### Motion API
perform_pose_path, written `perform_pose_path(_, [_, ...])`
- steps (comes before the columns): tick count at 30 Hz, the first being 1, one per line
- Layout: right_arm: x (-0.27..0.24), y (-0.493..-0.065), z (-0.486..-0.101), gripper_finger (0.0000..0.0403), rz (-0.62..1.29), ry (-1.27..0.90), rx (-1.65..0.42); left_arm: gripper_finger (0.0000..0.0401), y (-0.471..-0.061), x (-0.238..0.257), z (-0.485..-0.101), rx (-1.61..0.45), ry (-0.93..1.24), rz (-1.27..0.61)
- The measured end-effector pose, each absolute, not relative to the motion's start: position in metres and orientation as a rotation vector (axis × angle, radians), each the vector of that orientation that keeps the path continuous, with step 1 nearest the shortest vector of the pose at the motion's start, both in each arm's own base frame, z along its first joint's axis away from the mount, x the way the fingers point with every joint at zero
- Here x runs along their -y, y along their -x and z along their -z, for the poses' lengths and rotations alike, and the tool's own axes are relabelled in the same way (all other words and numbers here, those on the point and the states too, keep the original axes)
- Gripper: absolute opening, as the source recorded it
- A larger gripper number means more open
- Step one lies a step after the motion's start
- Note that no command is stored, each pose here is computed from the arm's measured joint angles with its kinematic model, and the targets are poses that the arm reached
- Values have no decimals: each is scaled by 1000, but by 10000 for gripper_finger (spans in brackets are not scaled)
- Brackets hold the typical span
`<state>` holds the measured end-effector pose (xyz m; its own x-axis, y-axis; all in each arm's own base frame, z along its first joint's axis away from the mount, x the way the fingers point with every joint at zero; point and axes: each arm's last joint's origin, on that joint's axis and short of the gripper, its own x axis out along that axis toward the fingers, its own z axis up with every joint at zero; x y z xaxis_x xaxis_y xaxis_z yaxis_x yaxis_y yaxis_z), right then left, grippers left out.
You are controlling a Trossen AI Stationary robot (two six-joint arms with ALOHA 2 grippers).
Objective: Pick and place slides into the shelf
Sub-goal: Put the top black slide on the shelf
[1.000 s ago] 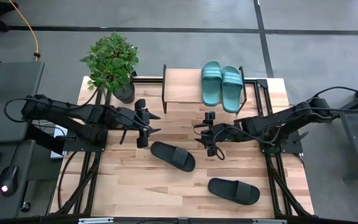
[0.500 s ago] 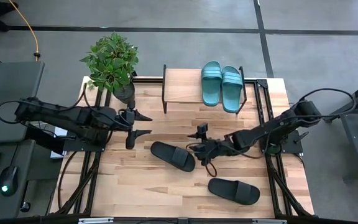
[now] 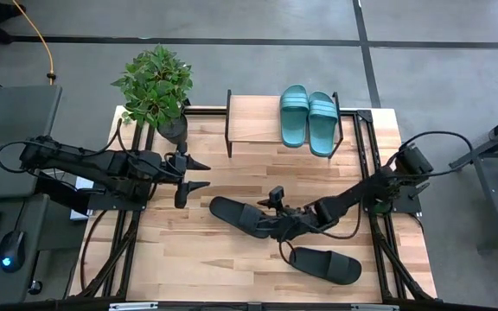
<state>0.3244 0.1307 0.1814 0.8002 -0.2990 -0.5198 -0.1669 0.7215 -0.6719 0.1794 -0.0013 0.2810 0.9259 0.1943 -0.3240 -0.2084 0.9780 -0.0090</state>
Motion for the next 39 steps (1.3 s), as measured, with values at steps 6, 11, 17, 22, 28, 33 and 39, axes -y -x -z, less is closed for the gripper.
perform_pose_path(6, [-144, -325, -174, 238, 68, 727, -625, 209, -179, 1, -281, -327, 64, -210])
perform_pose_path(11, [-155, -322, -164, 238, 73, 755, -634, 209, -179, 1, -281, -326, 70, -211])
perform_pose_path(17, [-161, -318, -161, 238, 122, 788, -631, 209, -179, 1, -280, -326, 68, -218])
perform_pose_path(22, [-161, -318, -160, 238, 134, 801, -634, 209, -179, 1, -280, -326, 68, -219])
perform_pose_path(28, [-157, -323, -141, 238, 130, 844, -689, 209, -179, 1, -280, -331, 67, -219])
perform_pose_path(33, [-152, -328, -124, 238, 131, 857, -728, 209, -179, 1, -280, -333, 66, -219])
perform_pose_path(39, [-145, -336, -115, 238, 154, 831, -725, 209, -179, 1, -280, -332, 66, -219])
